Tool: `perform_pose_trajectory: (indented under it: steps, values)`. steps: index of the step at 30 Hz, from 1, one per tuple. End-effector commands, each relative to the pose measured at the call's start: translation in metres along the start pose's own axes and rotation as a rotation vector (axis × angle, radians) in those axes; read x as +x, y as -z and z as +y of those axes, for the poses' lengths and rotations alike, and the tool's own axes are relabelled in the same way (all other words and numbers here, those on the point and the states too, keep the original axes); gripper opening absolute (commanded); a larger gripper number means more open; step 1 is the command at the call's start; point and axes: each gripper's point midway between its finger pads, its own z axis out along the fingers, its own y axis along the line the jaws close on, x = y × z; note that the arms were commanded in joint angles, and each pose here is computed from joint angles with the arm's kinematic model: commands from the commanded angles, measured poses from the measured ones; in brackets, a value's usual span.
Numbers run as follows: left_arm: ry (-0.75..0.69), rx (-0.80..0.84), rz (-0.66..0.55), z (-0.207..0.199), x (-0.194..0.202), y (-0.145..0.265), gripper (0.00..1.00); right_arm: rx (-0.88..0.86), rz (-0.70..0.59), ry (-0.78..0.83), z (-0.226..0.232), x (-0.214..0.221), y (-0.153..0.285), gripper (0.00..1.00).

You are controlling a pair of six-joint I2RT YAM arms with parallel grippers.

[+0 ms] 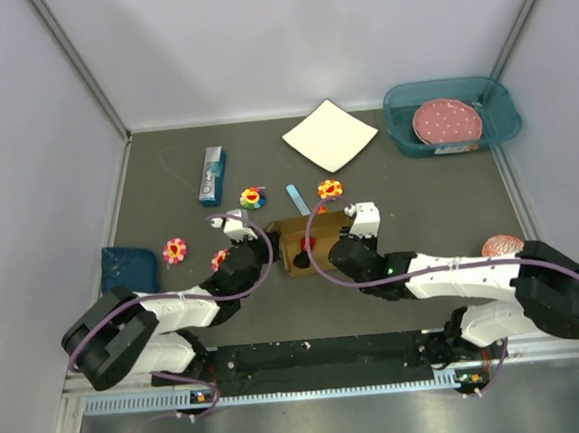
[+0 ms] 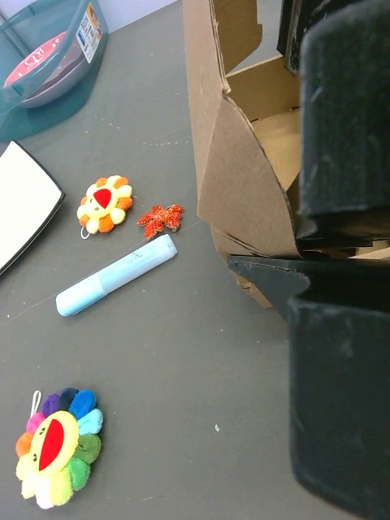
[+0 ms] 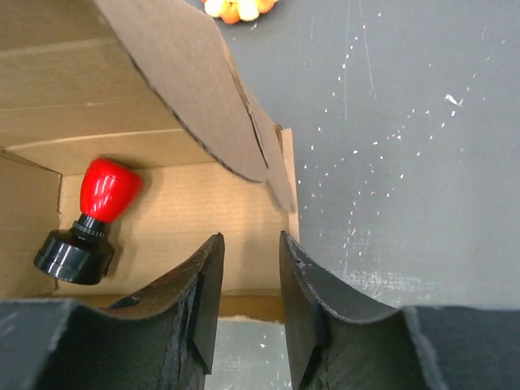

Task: Fold the paper box

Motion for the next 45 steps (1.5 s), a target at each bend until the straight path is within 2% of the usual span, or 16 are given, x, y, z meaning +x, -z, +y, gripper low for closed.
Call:
perform_pose_trajectory:
  steps: [1, 13, 23, 30, 34, 38, 42, 45]
  values:
    - [-0.058, -0.044, 0.094, 0.020, 0.031, 0.006, 0.00, -0.005, -0.051, -0.002, -0.003, -0.027, 0.013, 0.36]
    - [-0.163, -0.062, 0.074, 0.015, 0.015, 0.001, 0.00, 0.000, -0.096, 0.018, -0.013, -0.048, 0.023, 0.48]
    - [-0.193, -0.067, 0.052, 0.008, 0.002, -0.002, 0.00, -0.093, -0.163, 0.018, -0.004, -0.069, 0.032, 0.48]
    - [-0.191, -0.055, 0.045, 0.001, -0.002, -0.004, 0.00, -0.089, -0.151, 0.067, -0.003, -0.060, 0.024, 0.39]
    - [-0.196, -0.057, 0.043, 0.002, -0.003, -0.004, 0.00, -0.077, -0.171, 0.060, -0.006, -0.057, 0.018, 0.28]
    - [-0.209, -0.055, 0.040, 0.001, -0.004, -0.005, 0.00, -0.050, -0.191, 0.053, -0.011, -0.056, 0.011, 0.24]
    - [-0.210, -0.058, 0.028, 0.000, -0.009, -0.004, 0.00, -0.048, -0.193, 0.060, -0.011, -0.054, 0.010, 0.14]
    - [-0.208, -0.060, 0.026, -0.001, -0.012, -0.005, 0.06, -0.048, -0.195, 0.057, -0.012, -0.054, 0.010, 0.08]
